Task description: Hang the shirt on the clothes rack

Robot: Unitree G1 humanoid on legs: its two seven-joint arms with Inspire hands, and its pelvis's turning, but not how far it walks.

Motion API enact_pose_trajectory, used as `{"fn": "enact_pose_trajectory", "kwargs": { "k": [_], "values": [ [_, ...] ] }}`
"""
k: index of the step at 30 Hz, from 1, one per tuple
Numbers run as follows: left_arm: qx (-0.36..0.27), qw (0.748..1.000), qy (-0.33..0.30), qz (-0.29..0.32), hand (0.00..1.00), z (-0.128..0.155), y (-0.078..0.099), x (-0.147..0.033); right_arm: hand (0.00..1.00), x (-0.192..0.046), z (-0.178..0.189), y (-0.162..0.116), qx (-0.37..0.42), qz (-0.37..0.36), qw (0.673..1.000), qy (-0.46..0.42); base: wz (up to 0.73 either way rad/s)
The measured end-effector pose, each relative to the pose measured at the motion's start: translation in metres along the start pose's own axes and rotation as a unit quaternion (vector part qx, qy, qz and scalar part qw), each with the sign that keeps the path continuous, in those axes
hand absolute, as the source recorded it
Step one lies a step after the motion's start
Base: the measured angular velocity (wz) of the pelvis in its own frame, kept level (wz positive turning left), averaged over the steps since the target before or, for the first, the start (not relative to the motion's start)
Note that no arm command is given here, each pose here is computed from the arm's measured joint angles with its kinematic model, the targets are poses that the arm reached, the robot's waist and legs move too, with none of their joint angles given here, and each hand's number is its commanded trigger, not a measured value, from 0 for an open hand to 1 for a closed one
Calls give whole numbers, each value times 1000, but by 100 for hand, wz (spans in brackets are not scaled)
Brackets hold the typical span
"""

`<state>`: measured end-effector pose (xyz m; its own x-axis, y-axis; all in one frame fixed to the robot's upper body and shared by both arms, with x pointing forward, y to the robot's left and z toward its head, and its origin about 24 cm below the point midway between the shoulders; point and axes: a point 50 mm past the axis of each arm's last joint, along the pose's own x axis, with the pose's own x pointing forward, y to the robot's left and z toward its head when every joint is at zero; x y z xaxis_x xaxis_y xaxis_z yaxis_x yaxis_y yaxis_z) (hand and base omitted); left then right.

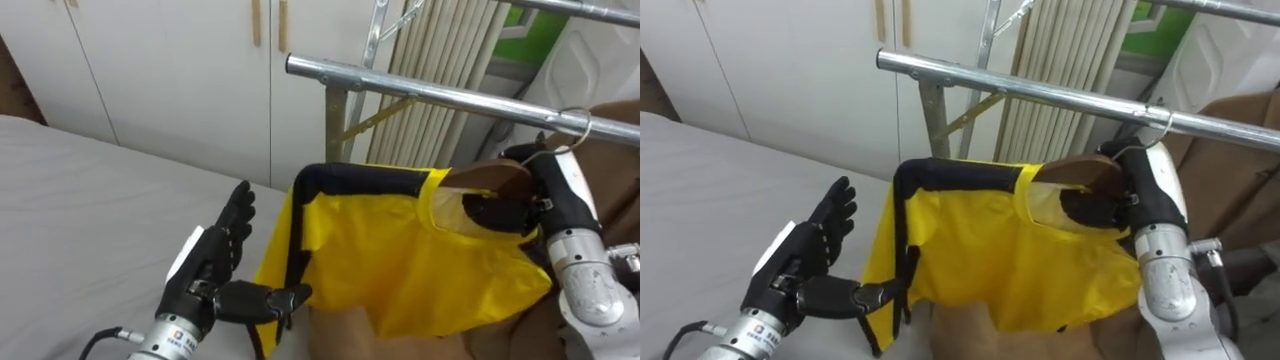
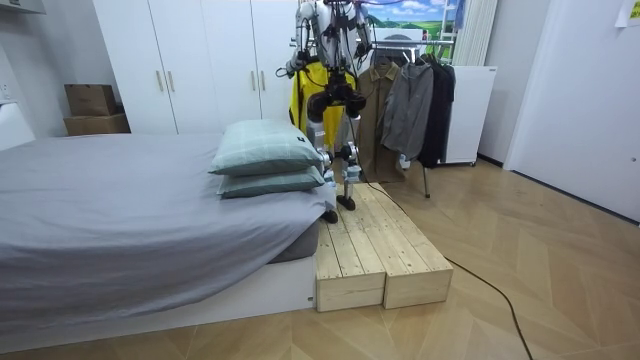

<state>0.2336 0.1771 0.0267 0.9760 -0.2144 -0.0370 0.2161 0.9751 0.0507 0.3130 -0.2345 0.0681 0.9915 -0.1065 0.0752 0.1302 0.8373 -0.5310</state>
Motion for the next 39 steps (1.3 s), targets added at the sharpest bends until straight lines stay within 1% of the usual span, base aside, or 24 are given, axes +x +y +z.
{"fn": "enact_pose_trajectory", "kwargs": {
  "k": [6, 9, 19, 24, 34, 37, 39],
  "values": [
    [0, 1000, 4, -2, 0, -1, -1, 0, 100, -2, -27, 6, 31, 38, 996, 74, 11],
    [-2, 1000, 5, -2, 0, -2, -1, 0, 100, -2, -32, 7, 38, 48, 994, 90, 3],
    [-7, 1000, 25, -1, 0, -7, -1, 0, 100, 1, -36, 7, 37, 52, 993, 103, 0],
    [0, 999, 35, -1, 0, -9, -1, 0, 100, 5, -47, 7, 44, 57, 987, 143, 0],
    [9, 999, 43, -1, 0, -11, 0, -1, 100, 6, -55, 7, 51, 59, 983, 168, 2],
    [9, 999, 43, -1, 0, -11, 0, -1, 100, 9, -51, 7, 33, 60, 985, 159, 0],
    [11, 999, 43, -1, 0, -11, 1, -1, 100, 15, -42, 5, 4, 55, 988, 141, 0]
  ]
}}
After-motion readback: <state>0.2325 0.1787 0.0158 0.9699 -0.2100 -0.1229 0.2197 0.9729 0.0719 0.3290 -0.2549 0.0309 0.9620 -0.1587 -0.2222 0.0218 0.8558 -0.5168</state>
